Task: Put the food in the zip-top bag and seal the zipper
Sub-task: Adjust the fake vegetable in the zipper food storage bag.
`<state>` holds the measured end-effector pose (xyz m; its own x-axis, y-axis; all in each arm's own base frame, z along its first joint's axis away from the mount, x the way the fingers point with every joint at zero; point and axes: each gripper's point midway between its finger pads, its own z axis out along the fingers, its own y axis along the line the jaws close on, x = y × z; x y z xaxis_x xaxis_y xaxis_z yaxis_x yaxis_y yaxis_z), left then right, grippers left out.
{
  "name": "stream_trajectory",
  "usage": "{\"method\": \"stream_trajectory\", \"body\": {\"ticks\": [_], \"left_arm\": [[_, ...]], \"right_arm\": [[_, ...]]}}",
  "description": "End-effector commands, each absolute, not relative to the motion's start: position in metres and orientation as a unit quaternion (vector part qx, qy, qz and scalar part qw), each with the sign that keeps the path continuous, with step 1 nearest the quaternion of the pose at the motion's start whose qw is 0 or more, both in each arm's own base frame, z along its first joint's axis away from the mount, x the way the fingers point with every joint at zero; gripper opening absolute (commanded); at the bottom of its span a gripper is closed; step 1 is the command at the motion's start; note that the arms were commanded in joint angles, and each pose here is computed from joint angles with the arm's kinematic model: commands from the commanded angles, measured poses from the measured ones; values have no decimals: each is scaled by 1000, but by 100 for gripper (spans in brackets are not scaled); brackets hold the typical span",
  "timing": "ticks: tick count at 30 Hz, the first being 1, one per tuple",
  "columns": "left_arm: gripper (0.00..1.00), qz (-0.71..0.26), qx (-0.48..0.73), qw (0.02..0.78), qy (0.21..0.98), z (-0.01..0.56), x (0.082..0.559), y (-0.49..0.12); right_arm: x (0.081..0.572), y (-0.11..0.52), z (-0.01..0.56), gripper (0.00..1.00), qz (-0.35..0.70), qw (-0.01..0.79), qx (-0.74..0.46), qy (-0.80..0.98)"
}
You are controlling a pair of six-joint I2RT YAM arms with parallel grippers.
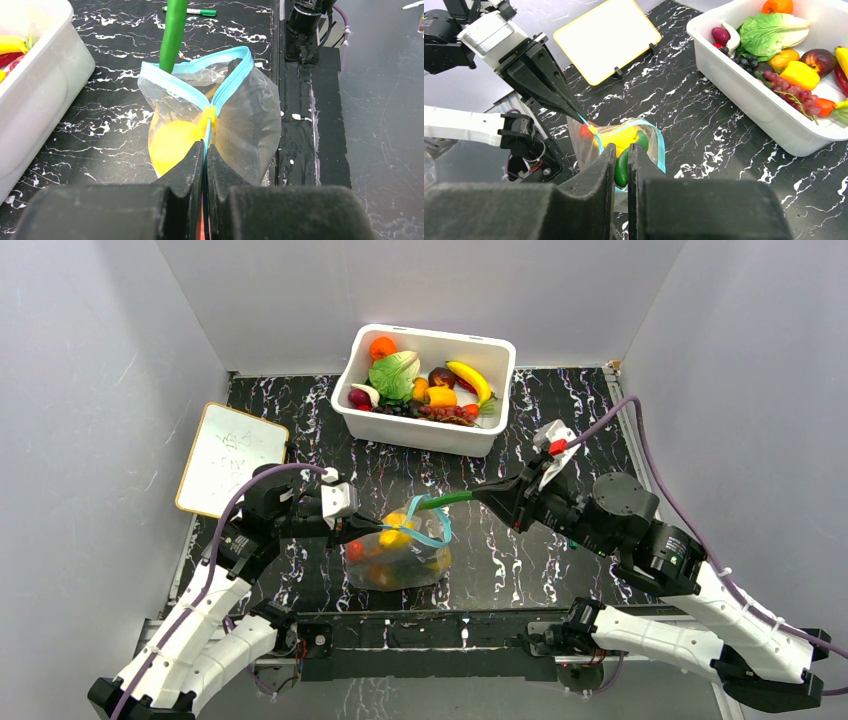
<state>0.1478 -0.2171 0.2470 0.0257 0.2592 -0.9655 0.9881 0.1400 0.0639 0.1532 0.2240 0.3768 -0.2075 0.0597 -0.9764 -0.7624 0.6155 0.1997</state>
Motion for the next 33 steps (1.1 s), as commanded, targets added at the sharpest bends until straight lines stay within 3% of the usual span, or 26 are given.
{"method": "stream_trajectory", "body": {"ticks": [1,21,33], "left_arm": [[0,-383,545,490,562,255,144,-218],[0,-382,552,494,553,259,143,-219],[0,-401,557,501,527,264,136,-223]], "right_arm": [[145,223,402,0,390,591,-246,662],[124,218,395,0,414,558,-267,668],[133,266,366,0,459,533,-279,653]]}}
